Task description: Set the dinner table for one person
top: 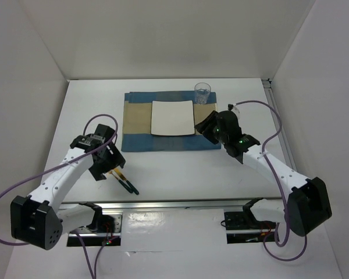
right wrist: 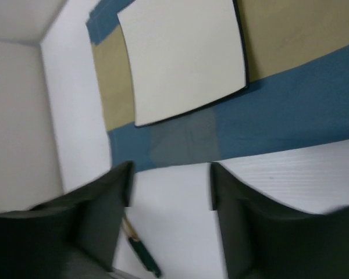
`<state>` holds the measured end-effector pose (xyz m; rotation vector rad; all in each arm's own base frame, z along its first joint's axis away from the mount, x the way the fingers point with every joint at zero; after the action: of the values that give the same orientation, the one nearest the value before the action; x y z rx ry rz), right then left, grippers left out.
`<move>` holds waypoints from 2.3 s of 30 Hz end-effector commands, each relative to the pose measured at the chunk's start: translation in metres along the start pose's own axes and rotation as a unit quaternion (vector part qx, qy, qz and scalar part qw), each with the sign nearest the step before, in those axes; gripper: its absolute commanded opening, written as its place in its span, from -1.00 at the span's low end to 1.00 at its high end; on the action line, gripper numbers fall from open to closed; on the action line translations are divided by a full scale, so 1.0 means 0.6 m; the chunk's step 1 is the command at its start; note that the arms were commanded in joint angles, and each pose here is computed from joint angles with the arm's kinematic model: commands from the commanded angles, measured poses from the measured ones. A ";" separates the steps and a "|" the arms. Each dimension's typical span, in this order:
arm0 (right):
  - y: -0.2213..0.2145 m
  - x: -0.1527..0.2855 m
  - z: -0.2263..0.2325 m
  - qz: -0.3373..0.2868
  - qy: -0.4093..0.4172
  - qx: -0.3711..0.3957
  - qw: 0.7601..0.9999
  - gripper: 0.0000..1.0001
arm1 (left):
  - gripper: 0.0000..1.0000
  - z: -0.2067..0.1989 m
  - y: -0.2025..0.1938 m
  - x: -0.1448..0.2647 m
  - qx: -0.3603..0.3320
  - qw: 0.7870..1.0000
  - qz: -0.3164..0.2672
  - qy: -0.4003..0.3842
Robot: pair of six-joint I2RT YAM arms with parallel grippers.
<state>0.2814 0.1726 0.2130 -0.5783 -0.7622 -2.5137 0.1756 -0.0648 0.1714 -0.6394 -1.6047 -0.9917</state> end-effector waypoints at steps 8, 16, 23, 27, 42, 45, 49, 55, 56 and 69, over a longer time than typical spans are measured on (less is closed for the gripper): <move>-0.009 0.041 -0.014 0.049 -0.008 0.108 0.993 -0.09 | 0.80 0.005 -0.039 -0.053 0.098 0.994 0.016 -0.045; -0.021 0.047 -0.016 0.085 0.003 0.125 0.989 -0.06 | 0.61 0.009 -0.057 -0.082 0.120 0.991 0.023 -0.054; -0.022 0.048 -0.020 0.087 0.000 0.134 0.987 -0.06 | 0.28 0.011 -0.062 -0.096 0.135 0.990 0.021 -0.042; -0.022 0.043 -0.024 0.086 -0.006 0.139 0.987 -0.06 | 0.22 0.017 -0.071 -0.104 0.134 0.990 0.025 -0.032; -0.025 0.027 -0.028 0.089 -0.010 0.144 0.986 -0.06 | 0.00 0.017 -0.087 -0.124 0.121 0.992 0.045 -0.010; -0.027 0.024 -0.031 0.091 -0.013 0.149 0.985 -0.06 | 0.00 0.015 -0.085 -0.124 0.121 0.992 0.043 -0.014; -0.027 0.024 -0.031 0.091 -0.013 0.149 0.985 -0.06 | 0.00 0.012 -0.087 -0.129 0.121 0.992 0.047 -0.010; -0.026 0.017 -0.029 0.091 -0.013 0.153 0.984 -0.06 | 0.00 0.010 -0.090 -0.134 0.115 0.992 0.051 -0.006; -0.026 0.017 -0.029 0.091 -0.013 0.153 0.984 -0.06 | 0.00 0.011 -0.089 -0.134 0.115 0.992 0.046 -0.003; -0.024 0.003 -0.028 0.098 -0.014 0.159 0.982 -0.08 | -0.09 0.012 -0.089 -0.134 0.118 0.992 0.044 0.009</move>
<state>0.2544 0.1672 0.1768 -0.6340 -1.0267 -2.1159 0.1530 -0.0823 0.0811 -0.5726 -1.6627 -0.7227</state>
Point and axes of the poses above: each gripper's point midway between its finger pads, its own x axis back along the fingers, its own z axis along the line the jaws close on, y = z × x, the point moved 7 cm from there along x, back along the fingers, and after that the axes turned 7 degrees about -x, right-handed, at the moved point
